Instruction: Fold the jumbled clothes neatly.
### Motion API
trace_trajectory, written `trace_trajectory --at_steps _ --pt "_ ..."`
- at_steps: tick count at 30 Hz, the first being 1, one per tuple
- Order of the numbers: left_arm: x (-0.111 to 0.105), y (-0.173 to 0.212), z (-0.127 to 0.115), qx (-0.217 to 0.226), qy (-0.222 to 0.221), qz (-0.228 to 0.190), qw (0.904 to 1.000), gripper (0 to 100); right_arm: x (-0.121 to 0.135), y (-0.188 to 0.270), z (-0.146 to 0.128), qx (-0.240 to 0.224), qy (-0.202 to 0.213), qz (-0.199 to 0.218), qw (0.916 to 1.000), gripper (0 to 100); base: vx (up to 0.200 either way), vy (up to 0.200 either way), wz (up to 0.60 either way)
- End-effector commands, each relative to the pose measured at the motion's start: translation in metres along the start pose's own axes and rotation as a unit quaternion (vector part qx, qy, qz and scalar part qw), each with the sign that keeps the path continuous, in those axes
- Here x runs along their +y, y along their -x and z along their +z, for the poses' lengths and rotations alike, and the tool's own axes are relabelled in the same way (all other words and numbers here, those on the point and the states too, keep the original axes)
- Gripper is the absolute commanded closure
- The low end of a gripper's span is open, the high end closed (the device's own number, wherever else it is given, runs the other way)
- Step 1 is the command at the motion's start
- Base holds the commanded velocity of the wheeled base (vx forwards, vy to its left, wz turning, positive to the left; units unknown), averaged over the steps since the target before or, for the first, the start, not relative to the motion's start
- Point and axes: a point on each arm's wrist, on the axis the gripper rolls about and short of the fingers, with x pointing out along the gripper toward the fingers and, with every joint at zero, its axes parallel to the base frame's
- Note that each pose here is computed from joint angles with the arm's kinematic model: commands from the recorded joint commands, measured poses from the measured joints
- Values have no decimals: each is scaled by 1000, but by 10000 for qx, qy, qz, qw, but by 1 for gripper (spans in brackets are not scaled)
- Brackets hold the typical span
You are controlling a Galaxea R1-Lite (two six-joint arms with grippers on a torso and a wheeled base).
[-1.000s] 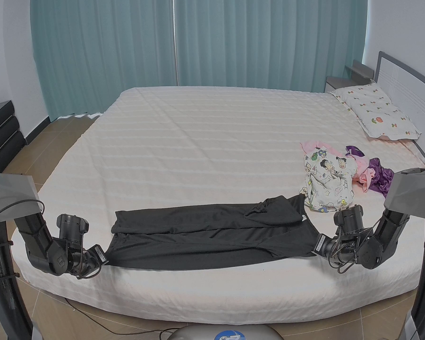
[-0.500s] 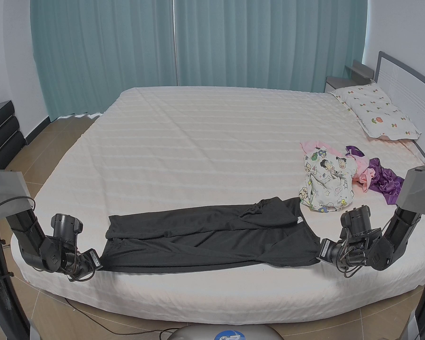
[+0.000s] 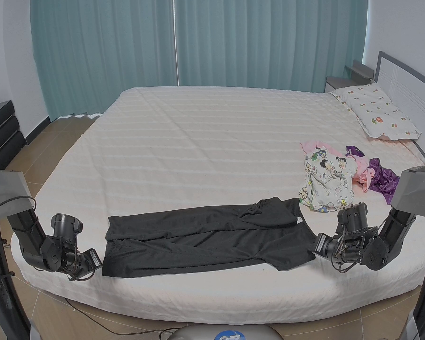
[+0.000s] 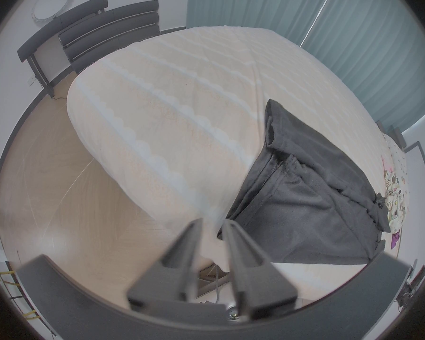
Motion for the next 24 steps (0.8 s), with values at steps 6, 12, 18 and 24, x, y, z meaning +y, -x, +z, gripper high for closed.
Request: trace_trajectory --at_steps 6,12,18,24 --pt "-14 17 18 -208 262 -737 9967 0 -1 7 12 -234 -138 79 9996 0 0 0 0" --pt "-50 11 29 -336 424 -1214 9911 0 -4 -2 8 -241 -129 57 9996 0 0 0 0" --pt "-62 -19 27 -189 297 -1173 9925 0 -4 -3 12 -436 -159 170 9988 0 0 0 0" --pt "-62 -35 24 -118 94 -1052 9943 0 -6 -6 15 -452 -204 213 9985 0 0 0 0"
